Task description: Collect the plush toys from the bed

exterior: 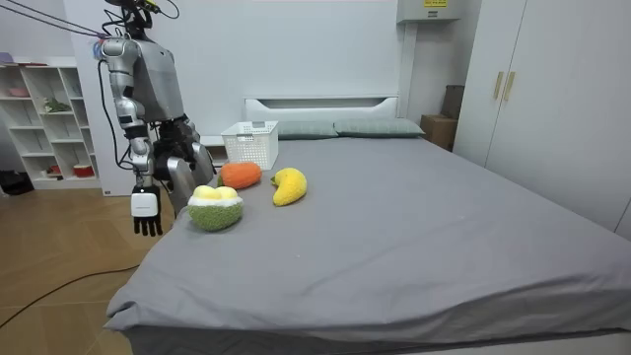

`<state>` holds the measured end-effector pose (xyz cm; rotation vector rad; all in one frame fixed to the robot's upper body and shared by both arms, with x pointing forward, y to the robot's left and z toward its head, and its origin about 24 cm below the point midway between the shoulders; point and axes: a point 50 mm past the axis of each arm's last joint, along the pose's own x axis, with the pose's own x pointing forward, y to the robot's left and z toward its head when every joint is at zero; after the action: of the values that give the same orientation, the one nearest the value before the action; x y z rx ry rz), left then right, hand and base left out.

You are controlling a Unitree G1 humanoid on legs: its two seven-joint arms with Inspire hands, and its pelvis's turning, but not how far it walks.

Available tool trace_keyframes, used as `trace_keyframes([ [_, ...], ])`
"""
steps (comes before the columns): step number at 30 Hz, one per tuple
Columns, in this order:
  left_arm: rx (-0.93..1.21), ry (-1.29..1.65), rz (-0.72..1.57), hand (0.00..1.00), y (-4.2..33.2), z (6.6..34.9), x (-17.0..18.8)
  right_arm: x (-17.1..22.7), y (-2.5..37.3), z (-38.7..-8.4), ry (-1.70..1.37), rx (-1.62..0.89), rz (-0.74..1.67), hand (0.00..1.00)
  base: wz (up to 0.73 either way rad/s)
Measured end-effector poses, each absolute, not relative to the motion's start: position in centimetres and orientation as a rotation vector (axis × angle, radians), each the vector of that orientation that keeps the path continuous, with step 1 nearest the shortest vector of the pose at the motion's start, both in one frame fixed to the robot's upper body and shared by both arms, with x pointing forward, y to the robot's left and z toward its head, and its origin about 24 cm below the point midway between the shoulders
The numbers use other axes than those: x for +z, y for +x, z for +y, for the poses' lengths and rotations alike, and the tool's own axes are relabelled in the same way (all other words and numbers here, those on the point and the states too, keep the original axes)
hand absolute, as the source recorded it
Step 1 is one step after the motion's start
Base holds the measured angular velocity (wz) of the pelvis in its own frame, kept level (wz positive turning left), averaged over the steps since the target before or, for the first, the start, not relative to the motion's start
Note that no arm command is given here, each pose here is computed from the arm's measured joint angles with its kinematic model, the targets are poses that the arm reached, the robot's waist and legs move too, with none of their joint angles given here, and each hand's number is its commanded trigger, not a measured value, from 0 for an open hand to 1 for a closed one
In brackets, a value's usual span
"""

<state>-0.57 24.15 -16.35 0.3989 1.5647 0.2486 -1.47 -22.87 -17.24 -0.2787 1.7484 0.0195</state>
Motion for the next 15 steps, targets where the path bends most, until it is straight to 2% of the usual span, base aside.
trace_keyframes([
  [15,0.265,0.416,1.567,0.0,-0.77,24.26,-16.29,-17.24,-1.47,-22.89,-0.269,0.012,1.748,0.0,0.0],
])
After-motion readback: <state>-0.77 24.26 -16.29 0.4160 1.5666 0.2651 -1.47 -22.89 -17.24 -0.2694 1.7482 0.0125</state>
